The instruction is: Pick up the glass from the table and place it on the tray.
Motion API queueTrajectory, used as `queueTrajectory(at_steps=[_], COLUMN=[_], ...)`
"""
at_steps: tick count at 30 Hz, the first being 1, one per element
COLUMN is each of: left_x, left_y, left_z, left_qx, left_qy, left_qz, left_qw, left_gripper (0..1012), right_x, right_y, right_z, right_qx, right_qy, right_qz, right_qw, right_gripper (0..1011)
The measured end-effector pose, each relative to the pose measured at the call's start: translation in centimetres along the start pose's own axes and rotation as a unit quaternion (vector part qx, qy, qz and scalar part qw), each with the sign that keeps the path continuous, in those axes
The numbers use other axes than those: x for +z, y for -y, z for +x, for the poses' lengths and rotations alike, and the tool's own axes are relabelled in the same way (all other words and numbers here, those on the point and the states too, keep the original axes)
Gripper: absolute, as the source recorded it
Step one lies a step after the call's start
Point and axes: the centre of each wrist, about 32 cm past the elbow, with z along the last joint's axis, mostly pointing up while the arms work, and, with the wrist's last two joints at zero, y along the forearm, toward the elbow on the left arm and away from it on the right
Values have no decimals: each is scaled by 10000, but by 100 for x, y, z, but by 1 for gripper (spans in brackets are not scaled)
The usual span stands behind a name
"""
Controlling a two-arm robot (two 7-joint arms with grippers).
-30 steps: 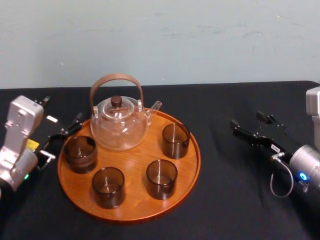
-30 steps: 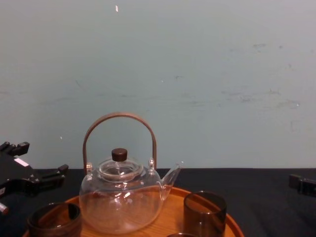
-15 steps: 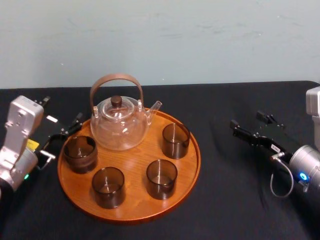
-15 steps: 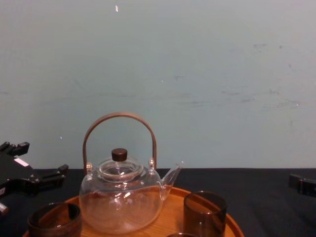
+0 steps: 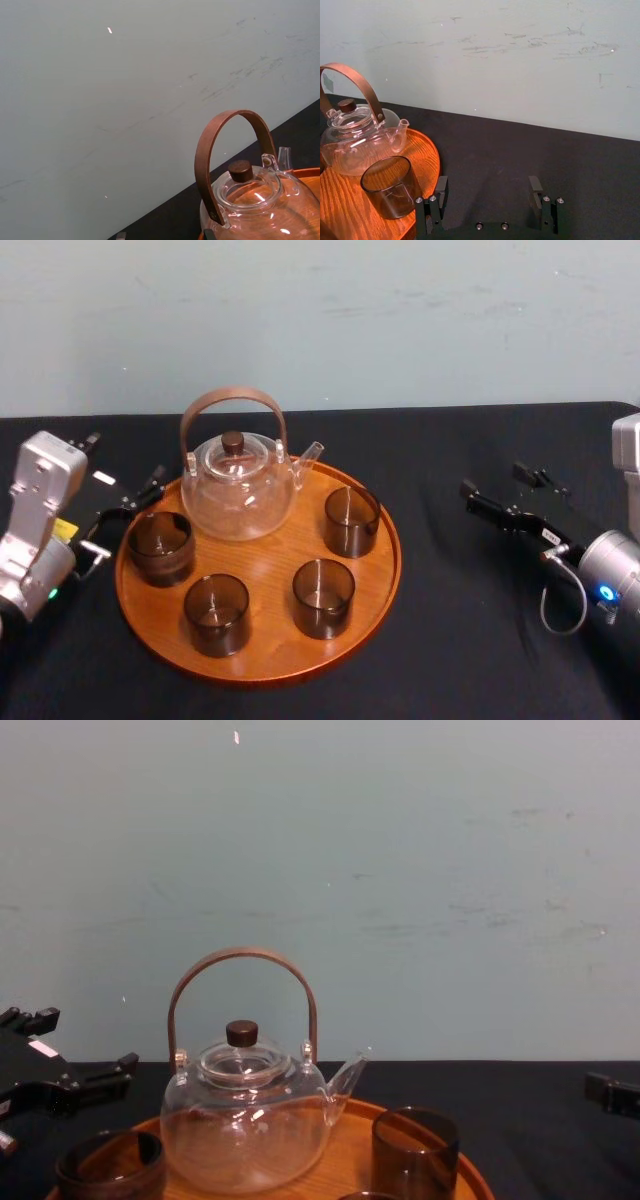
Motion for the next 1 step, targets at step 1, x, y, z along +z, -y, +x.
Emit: queueTrajectory(at_steps=[1], left_x=[0], left_y=[0], left_z=[0], left_qx=[0], left_qy=[0], left_qz=[0], left_qw=[10000], left_gripper=[1002], right_x=[0], right_y=[0], right_z=[0], right_qx=[0], right_qy=[0], right_qz=[0], right_qw=[10000], right_gripper=[1002])
